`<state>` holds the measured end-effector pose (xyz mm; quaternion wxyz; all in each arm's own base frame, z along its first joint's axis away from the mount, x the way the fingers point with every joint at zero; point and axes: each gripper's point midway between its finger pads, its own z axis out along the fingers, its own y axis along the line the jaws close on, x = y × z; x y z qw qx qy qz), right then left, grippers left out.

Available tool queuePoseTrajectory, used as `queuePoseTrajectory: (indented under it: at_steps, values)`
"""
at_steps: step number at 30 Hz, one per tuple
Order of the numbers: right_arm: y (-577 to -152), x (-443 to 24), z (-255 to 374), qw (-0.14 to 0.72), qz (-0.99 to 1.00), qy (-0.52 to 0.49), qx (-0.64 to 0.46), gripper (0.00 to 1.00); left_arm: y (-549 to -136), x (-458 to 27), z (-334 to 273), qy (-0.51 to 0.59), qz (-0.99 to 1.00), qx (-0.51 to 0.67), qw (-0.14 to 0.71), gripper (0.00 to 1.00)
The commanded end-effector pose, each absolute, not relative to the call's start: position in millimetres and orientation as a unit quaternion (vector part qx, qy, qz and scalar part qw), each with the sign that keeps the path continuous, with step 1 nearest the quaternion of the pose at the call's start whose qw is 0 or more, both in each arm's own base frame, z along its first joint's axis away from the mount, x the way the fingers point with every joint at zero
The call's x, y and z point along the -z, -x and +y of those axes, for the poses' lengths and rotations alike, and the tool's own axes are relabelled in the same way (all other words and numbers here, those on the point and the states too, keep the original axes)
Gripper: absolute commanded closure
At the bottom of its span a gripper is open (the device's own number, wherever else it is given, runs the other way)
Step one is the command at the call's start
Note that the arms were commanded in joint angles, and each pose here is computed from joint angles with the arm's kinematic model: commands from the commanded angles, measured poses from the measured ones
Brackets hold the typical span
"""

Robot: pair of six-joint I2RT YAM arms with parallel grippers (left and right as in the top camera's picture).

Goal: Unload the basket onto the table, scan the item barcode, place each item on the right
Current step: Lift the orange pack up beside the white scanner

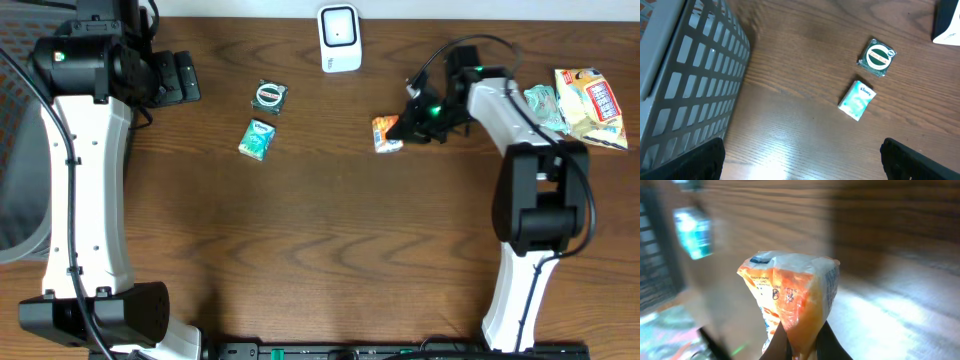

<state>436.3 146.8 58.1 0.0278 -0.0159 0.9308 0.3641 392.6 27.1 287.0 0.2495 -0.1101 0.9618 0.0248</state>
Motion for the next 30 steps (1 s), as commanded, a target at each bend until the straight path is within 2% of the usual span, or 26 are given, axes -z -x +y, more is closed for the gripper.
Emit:
queuePoseTrajectory:
  at_steps: [1, 11, 15, 30]
  values:
    - [-430.8, -114.0, 163.3, 0.072, 0.888, 0.08, -0.446, 0.99, -392.5, -284.1, 31.5, 0.118, 0.962, -0.032, 0.246, 0.02]
    - [-425.9, -121.1, 166.3, 0.073, 0.879, 0.094, -0.463, 0.99, -392.5, -284.1, 31.5, 0.118, 0.962, -0.032, 0.246, 0.02]
    - [-422.3, -140.1, 177.6, 0.093, 0.842, 0.131, -0.516, 0.99, -392.5, -284.1, 31.5, 0.119, 0.961, -0.032, 0.246, 0.02]
    - [-420.0, -155.0, 184.3, 0.094, 0.815, 0.132, -0.556, 0.99, -392.5, -284.1, 31.5, 0.118, 0.962, -0.032, 0.246, 0.02]
